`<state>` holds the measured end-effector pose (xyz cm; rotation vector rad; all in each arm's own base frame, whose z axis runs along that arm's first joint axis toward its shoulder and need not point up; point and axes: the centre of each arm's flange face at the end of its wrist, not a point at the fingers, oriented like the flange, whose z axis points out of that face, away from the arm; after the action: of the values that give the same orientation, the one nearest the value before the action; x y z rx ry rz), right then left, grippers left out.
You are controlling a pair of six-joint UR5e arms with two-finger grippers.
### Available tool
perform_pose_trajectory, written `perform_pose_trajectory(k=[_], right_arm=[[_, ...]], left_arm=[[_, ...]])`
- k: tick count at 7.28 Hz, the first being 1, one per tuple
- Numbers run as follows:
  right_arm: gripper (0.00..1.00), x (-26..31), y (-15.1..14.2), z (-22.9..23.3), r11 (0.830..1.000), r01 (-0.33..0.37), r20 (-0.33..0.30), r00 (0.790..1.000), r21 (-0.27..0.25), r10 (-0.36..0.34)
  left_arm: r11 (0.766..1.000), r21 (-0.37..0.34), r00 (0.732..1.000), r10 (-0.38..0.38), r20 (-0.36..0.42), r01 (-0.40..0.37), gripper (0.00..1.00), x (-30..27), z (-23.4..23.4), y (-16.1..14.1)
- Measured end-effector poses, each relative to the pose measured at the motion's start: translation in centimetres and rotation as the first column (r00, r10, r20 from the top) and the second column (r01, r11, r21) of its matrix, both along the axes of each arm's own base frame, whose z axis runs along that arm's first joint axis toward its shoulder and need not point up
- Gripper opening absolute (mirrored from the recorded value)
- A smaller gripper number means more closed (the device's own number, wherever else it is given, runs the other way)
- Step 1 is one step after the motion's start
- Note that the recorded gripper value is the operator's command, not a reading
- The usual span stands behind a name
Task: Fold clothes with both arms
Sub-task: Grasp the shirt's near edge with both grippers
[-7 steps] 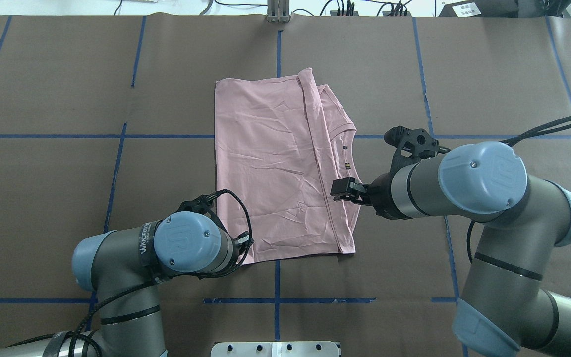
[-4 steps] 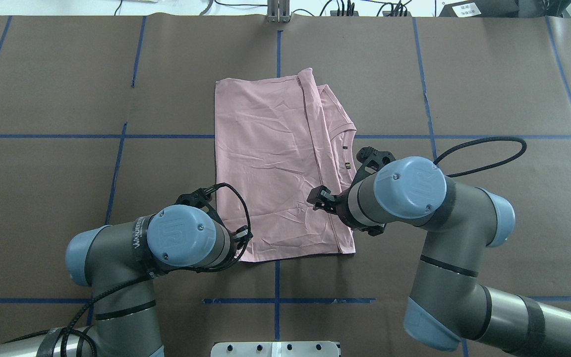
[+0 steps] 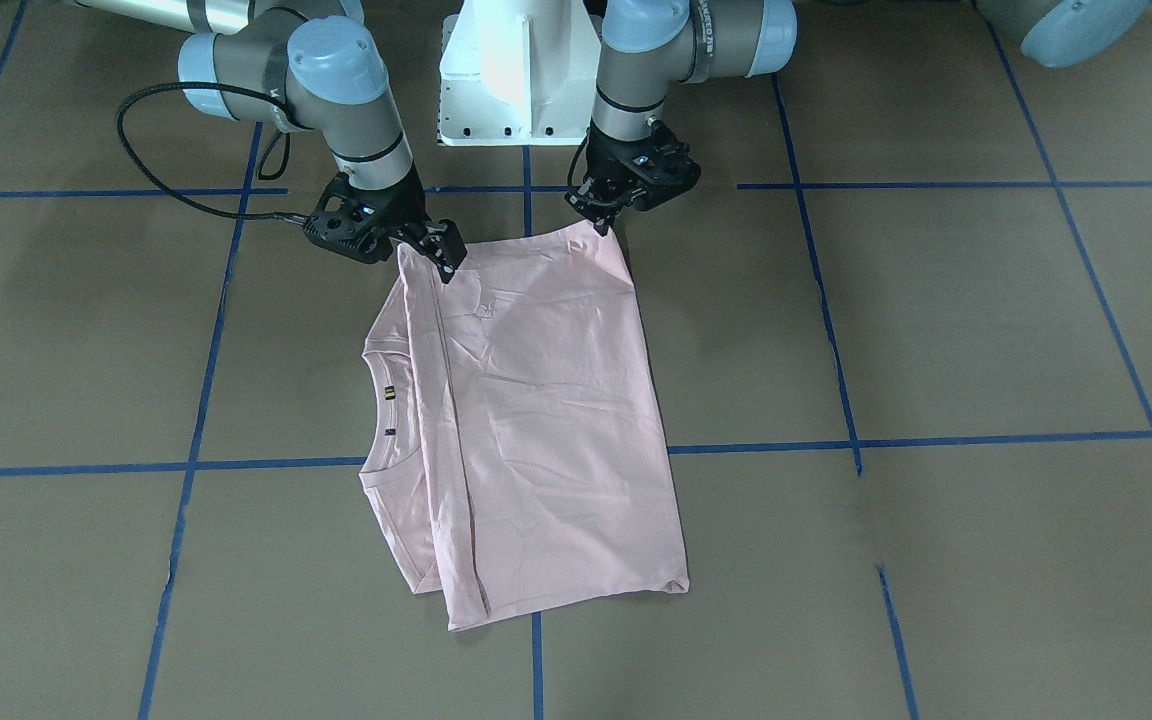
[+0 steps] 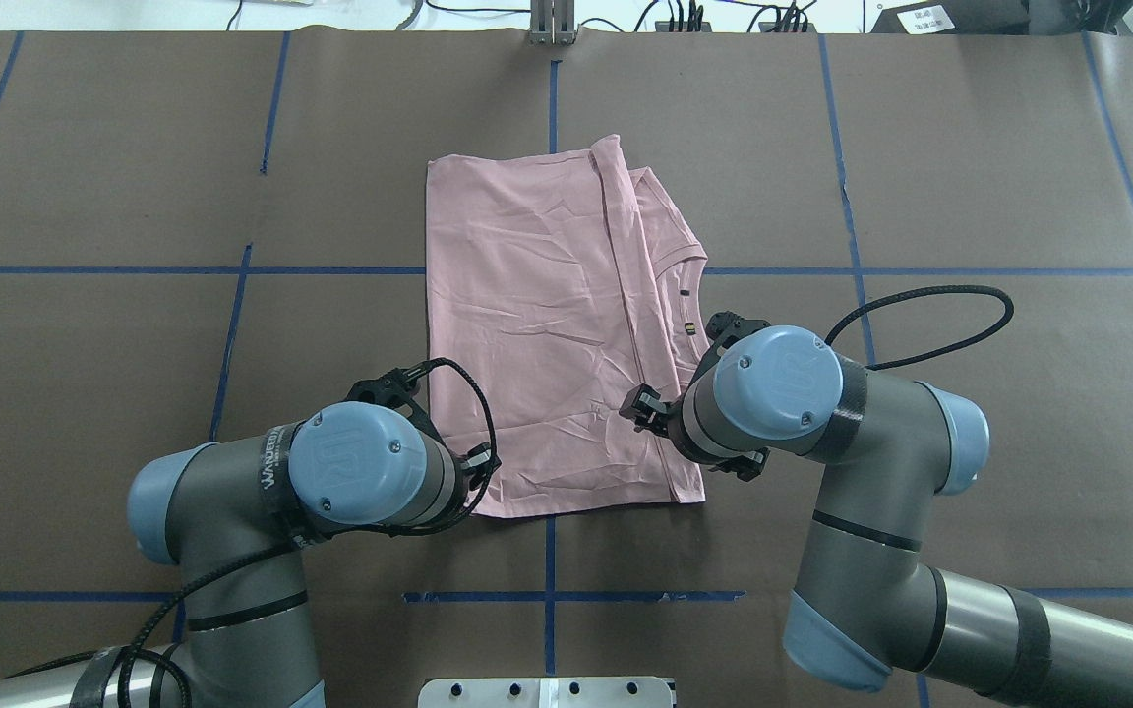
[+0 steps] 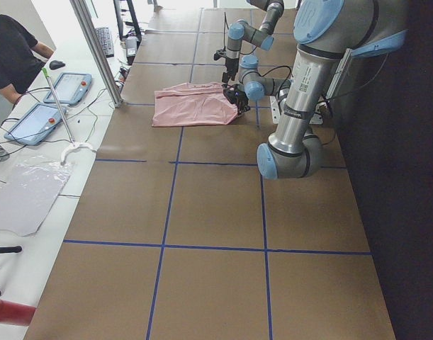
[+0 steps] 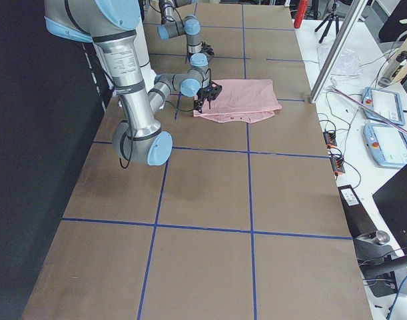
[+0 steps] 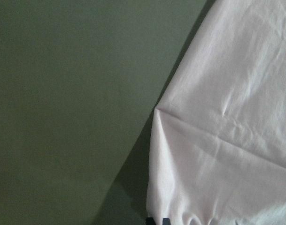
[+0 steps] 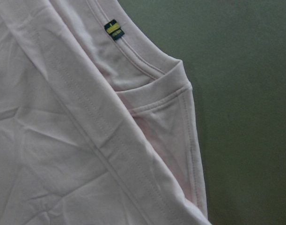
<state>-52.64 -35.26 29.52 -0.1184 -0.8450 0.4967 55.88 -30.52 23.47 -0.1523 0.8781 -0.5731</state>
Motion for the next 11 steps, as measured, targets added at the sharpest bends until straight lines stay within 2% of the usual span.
perform_pose_trajectory(k=[4, 6, 7, 8, 9, 11], right_arm=[[0.99, -1.7, 0.5, 2.1, 1.0, 0.021, -0.039, 0.999, -0.013, -0.021], [0.59, -2.1, 0.6, 2.6, 1.0, 0.026, -0.048, 0.998, -0.015, -0.026], [0.48, -2.1, 0.6, 2.4, 1.0, 0.025, -0.046, 0.999, -0.014, -0.026], [0.2, -2.1, 0.6, 2.3, 1.0, 0.024, -0.043, 0.999, -0.014, -0.025], [0.0, -2.0, 0.7, 2.3, 1.0, 0.025, -0.042, 0.999, -0.013, -0.026], [0.0, -2.0, 0.7, 2.0, 1.0, 0.029, -0.039, 0.999, -0.006, -0.029]], left_arm=[[1.0, 0.002, 1.0, 0.002, -0.001, -0.002, 0.0, 0.0, -0.1, 0.0], [1.0, 0.002, 1.0, 0.002, -0.001, -0.002, 0.0, 0.0, 0.0, 0.0], [1.0, 0.002, 1.0, 0.002, -0.001, -0.002, 0.0, 0.0, 0.0, 0.0], [1.0, 0.002, 1.0, 0.002, 0.0, -0.002, 0.0, 0.0, 0.0, 0.0], [1.0, 0.002, 1.0, 0.002, 0.0, -0.002, 0.0, 0.0, 0.0, 0.0], [1.0, 0.002, 1.0, 0.003, 0.001, -0.003, 0.0, 0.0, 0.0, 0.0]])
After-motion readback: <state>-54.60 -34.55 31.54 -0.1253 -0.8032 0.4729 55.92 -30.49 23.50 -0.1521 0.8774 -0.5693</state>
